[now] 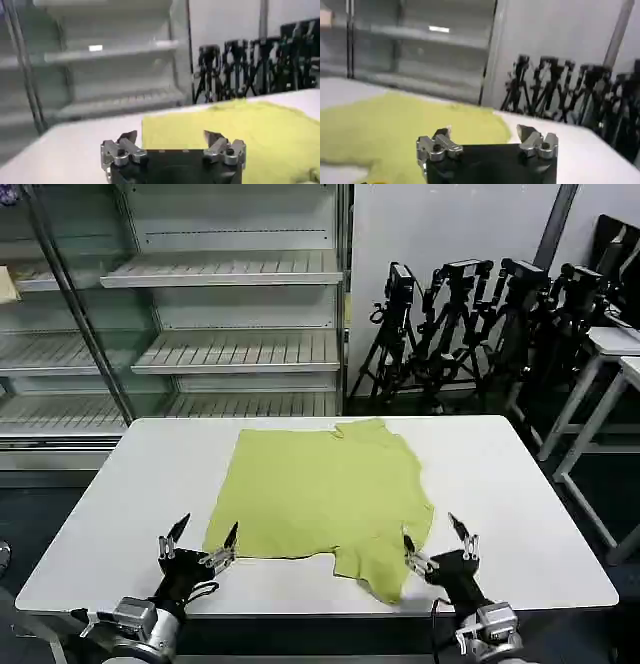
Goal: Fold and organize the clothes.
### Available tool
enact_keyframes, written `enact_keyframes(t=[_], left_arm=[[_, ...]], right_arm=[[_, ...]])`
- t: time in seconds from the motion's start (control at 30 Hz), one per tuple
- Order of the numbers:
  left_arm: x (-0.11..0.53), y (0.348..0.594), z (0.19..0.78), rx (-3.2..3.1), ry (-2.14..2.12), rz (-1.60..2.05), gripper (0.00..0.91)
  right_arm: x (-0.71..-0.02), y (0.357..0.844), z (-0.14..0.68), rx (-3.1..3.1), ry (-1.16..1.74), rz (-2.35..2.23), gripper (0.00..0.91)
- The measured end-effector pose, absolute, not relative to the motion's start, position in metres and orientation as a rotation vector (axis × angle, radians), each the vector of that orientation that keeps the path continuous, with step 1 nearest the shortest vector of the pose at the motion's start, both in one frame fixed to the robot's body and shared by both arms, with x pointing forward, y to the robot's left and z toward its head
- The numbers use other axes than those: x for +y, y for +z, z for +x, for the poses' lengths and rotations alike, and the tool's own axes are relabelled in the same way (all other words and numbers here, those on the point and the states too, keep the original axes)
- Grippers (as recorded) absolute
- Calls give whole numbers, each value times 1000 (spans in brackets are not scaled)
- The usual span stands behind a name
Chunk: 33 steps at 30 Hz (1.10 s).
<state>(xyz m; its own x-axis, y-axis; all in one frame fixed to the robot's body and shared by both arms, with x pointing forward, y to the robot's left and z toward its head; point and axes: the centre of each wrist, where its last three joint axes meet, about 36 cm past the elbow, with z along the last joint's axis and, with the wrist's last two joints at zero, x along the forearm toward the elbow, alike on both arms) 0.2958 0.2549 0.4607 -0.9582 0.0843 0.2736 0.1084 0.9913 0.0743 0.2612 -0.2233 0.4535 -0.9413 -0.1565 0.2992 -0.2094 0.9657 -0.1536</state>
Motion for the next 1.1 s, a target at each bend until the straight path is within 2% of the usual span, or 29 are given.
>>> enact_keyframes(t=[0.53, 0.83, 0.87, 0.9, 0.93, 0.97, 1.0, 1.1], left_arm=[[279, 434, 311, -2679, -120, 23, 907], [284, 427, 316, -2645, -110, 33, 907], [284, 427, 315, -2644, -109, 34, 907], [284, 427, 315, -2642, -107, 35, 615], [284, 427, 315, -2641, -105, 36, 383], [283, 427, 315, -2640, -101, 35, 40], [283, 427, 315, -2639, -99, 33, 10], [283, 426, 316, -2637, -85, 19, 10]], right_arm=[[-201, 437, 243, -2711, 234, 260, 907], [-191, 431, 244, -2679, 196, 272, 907], [-190, 430, 244, -2675, 190, 276, 645], [-189, 430, 244, -2674, 186, 279, 423], [-188, 429, 244, -2672, 185, 281, 191], [-188, 429, 245, -2670, 184, 282, 0], [-188, 428, 245, -2667, 182, 284, 0], [-187, 428, 246, -2660, 175, 284, 0]])
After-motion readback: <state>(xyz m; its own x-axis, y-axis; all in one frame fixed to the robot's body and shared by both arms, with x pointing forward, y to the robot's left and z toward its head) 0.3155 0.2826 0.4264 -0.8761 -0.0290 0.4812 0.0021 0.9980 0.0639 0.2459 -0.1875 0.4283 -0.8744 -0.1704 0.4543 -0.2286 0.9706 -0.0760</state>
